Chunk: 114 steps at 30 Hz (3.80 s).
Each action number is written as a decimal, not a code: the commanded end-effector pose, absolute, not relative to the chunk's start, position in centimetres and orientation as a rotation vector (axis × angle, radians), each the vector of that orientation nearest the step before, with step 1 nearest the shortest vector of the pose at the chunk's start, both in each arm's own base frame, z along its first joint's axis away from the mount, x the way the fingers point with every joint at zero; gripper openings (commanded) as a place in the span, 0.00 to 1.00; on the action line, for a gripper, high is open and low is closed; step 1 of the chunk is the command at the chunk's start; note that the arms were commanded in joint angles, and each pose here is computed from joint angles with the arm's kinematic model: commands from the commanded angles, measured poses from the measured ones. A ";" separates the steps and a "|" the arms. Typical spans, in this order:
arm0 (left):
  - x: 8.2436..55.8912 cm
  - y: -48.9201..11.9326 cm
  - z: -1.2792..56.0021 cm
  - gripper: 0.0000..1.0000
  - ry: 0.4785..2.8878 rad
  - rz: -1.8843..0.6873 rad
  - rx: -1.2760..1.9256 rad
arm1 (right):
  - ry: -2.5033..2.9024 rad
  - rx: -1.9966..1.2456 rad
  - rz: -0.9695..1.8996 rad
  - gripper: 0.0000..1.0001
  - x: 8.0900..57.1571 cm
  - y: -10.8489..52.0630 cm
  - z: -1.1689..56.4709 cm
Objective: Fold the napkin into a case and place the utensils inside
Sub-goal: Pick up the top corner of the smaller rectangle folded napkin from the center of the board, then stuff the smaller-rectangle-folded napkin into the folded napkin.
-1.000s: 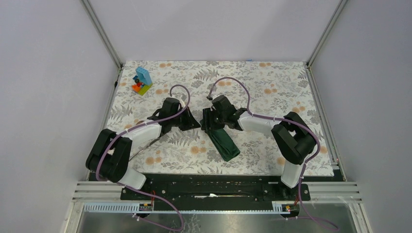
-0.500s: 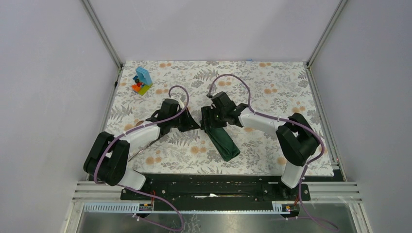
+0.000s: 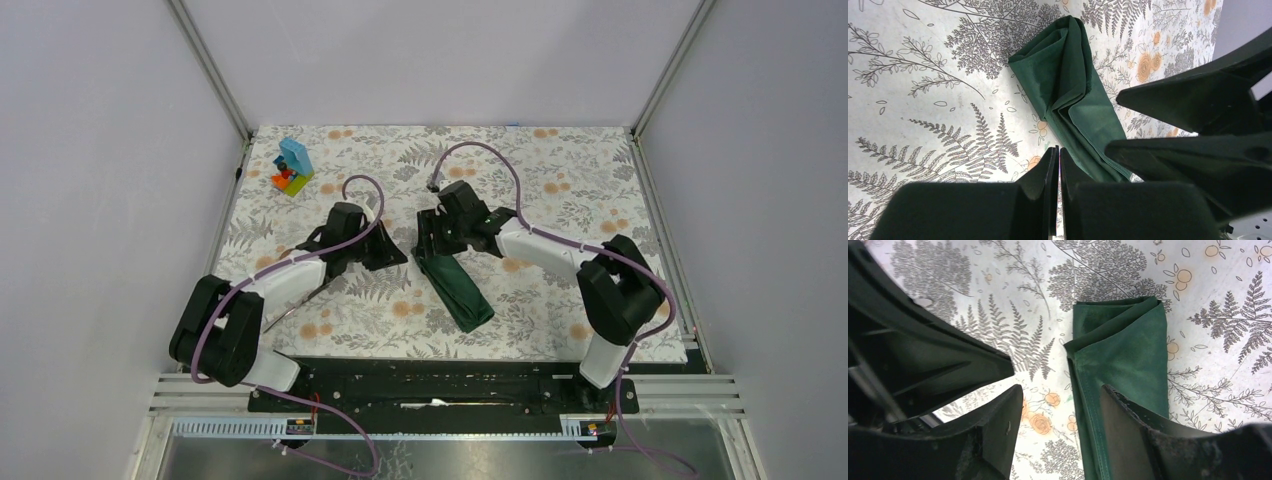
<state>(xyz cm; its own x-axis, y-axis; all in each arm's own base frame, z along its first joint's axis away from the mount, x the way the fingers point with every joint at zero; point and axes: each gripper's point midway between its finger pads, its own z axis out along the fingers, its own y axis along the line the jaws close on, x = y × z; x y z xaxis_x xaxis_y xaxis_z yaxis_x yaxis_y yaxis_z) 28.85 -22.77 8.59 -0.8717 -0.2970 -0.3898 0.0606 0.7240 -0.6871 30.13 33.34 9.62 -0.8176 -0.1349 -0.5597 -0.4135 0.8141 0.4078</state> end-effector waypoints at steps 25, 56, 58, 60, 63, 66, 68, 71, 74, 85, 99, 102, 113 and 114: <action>29.0 -22.2 8.4 0.08 2.411 -1.020 -0.185 | 2.364 -0.523 0.459 0.41 32.7 35.4 6.2; 28.0 -21.6 7.8 0.08 2.415 -1.022 -0.200 | 2.227 -0.524 0.021 0.35 33.1 35.6 5.5; 28.0 -21.6 7.8 0.08 2.414 -1.023 -0.200 | 2.226 -0.517 0.019 0.26 33.1 35.5 5.6; 27.9 -21.6 7.8 0.08 2.413 -1.019 -0.201 | 2.222 -0.508 0.034 0.14 33.0 35.6 5.8; 28.1 -21.5 7.8 0.14 2.410 -1.010 -0.195 | 2.203 -0.500 0.085 0.00 32.7 35.7 6.7; 28.5 -21.8 8.1 0.28 2.397 -1.020 -0.178 | 2.188 -0.497 0.144 0.00 32.3 35.8 7.6; 29.0 -22.2 8.4 0.35 2.389 -1.027 -0.165 | 2.183 -0.472 0.174 0.00 32.1 35.6 8.2; 30.1 -22.6 8.5 0.36 2.387 -1.006 -0.168 | 2.198 -0.408 0.238 0.00 31.9 35.1 8.7; 31.1 -23.2 8.2 0.25 2.398 -0.977 -0.169 | 2.214 -0.353 0.269 0.00 31.8 34.1 9.0; 33.3 -25.8 6.4 0.23 2.457 -0.583 -0.026 | 2.252 -0.243 0.327 0.00 32.5 32.4 9.1; 33.7 -26.5 5.2 0.27 2.446 -0.217 0.099 | 2.255 -0.216 0.374 0.00 33.0 32.4 9.0; 33.6 -26.7 4.7 0.27 2.458 -0.224 0.101 | 2.256 -0.214 0.383 0.00 33.0 32.4 9.0; 33.3 -27.9 3.3 0.31 2.471 -0.294 0.102 | 2.263 -0.202 0.403 0.00 33.1 32.2 8.9; 33.3 -27.9 3.2 0.31 2.475 -0.292 0.100 | 2.263 -0.202 0.406 0.00 33.1 32.2 8.9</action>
<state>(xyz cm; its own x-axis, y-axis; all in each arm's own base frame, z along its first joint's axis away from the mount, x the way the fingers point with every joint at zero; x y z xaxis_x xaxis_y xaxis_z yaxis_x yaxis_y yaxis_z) 32.95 -26.70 3.23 -0.8059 -0.0047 -0.5920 0.1179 0.9787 -0.1683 32.35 31.55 6.33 -0.6983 -0.0663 -0.7127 -0.2649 0.9489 0.1713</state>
